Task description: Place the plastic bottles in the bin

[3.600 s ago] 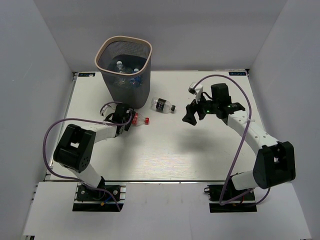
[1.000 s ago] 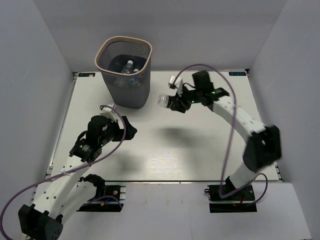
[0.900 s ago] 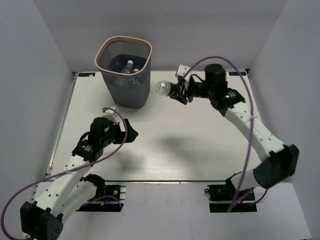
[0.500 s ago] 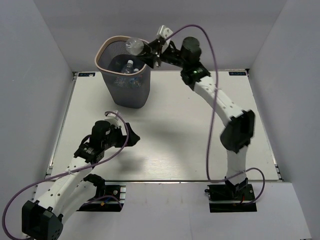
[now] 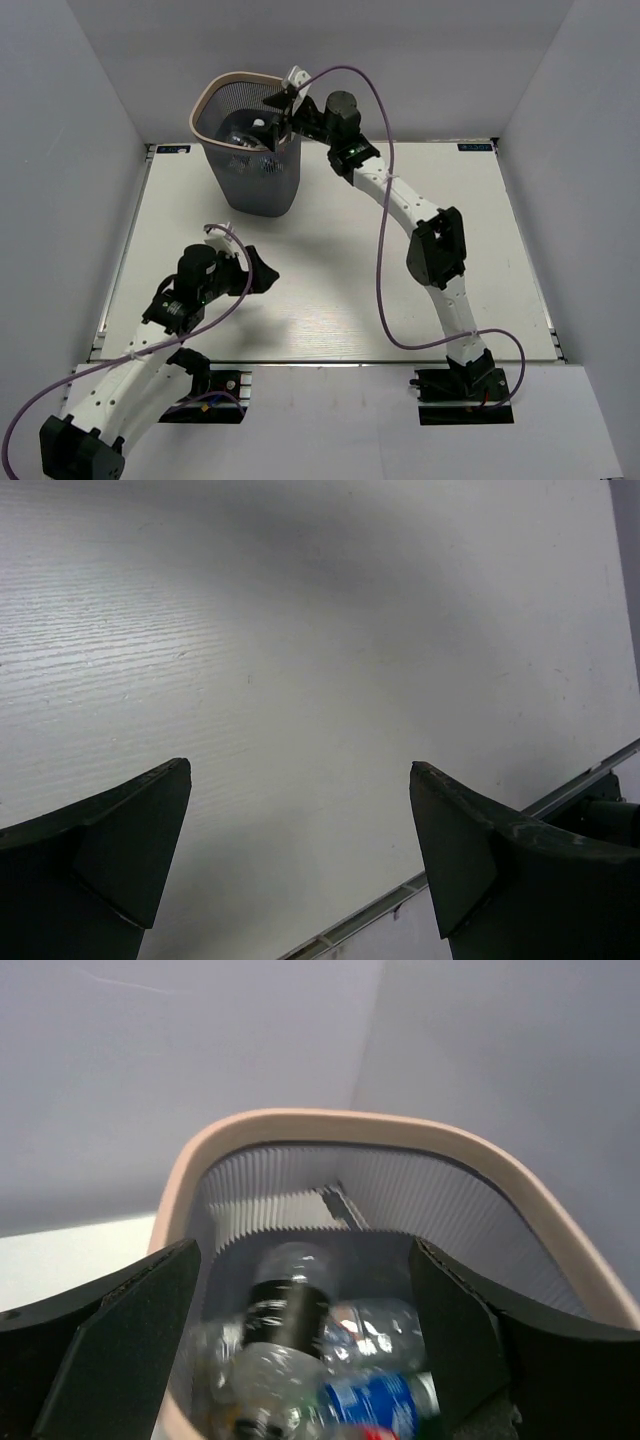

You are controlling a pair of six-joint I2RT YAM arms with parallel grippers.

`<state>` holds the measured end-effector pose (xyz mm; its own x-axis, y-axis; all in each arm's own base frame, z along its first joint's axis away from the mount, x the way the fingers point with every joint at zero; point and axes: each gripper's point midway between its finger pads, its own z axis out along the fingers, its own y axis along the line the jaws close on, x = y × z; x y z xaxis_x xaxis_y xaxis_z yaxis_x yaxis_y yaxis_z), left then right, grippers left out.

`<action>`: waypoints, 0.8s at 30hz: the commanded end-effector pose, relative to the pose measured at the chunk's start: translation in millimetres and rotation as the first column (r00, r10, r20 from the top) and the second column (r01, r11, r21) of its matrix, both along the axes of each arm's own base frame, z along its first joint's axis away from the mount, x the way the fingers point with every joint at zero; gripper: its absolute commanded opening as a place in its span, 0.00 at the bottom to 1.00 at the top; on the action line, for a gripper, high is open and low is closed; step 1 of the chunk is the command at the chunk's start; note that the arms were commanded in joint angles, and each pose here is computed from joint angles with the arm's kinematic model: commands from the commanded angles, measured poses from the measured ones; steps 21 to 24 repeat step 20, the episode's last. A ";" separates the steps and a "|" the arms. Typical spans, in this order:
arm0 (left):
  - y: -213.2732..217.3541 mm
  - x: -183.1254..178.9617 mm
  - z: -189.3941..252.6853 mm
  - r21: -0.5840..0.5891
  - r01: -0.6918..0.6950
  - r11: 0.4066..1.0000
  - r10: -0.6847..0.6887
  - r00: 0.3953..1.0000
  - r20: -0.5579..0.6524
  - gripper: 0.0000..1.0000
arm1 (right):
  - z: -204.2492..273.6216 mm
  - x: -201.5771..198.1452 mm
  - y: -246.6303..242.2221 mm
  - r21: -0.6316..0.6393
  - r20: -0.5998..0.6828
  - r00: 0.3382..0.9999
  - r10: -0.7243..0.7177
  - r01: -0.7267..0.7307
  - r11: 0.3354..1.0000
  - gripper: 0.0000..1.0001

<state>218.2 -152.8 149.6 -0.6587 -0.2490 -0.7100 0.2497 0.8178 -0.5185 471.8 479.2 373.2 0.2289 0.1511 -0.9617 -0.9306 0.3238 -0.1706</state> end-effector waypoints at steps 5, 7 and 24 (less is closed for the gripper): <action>-15.6 26.7 25.5 0.020 0.073 0.997 -0.074 0.993 0.095 1.00 | 79.5 -24.0 -98.4 -0.225 0.199 0.942 -0.270 0.312 0.923 0.90; -19.9 34.4 31.2 0.021 0.087 0.996 -0.089 0.989 0.122 1.00 | 74.6 -36.3 -143.6 -0.320 0.164 0.909 -0.382 0.416 0.851 0.90; -28.6 53.9 46.9 0.029 0.106 0.994 -0.109 0.977 0.182 1.00 | -116.8 -136.9 -281.2 -0.644 -0.045 0.742 -0.669 0.490 0.587 0.90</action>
